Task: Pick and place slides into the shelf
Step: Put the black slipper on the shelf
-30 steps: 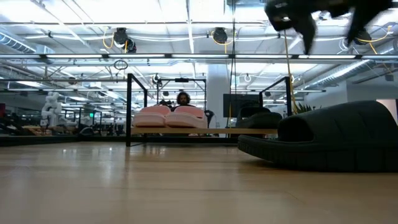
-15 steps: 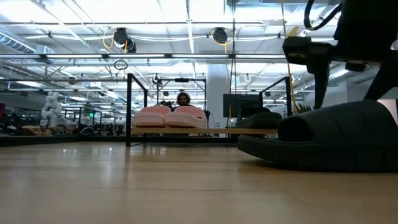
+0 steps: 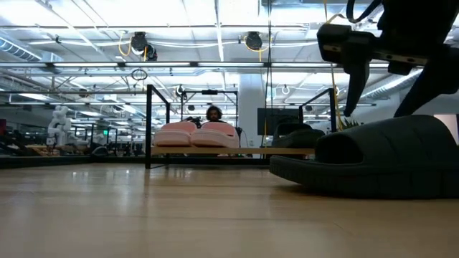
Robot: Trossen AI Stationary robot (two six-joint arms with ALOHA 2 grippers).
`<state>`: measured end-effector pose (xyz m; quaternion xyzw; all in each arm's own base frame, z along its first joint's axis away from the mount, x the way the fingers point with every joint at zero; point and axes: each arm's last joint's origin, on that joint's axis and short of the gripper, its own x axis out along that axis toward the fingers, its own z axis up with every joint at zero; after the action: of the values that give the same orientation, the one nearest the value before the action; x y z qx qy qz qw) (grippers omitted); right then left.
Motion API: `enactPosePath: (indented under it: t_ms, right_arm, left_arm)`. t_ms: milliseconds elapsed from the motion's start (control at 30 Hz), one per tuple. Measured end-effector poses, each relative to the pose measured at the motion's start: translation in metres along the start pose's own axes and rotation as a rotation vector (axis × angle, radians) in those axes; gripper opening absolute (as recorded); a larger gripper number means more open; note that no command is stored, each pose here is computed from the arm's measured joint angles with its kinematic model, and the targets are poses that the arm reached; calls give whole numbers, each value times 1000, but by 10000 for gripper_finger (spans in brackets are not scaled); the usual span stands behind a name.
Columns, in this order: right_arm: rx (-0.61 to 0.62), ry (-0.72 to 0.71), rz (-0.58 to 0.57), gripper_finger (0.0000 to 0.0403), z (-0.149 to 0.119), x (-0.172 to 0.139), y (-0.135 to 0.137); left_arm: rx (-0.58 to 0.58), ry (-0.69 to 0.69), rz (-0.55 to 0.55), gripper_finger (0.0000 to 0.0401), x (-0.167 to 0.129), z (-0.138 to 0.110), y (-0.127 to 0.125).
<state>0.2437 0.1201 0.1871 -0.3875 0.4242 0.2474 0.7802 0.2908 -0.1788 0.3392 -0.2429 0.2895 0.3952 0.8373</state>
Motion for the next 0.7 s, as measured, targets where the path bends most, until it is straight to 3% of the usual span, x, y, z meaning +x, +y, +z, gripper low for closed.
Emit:
enactPosePath:
  t_ms: [500,700]
  right_arm:
    - [59,9,-2,192,-19,15,7]
    - [131,-43,-32,184,-15,15,3]
  left_arm:
    - [2,1,0,86,0,0,0]
    - [3,0,0,86,0,0,0]
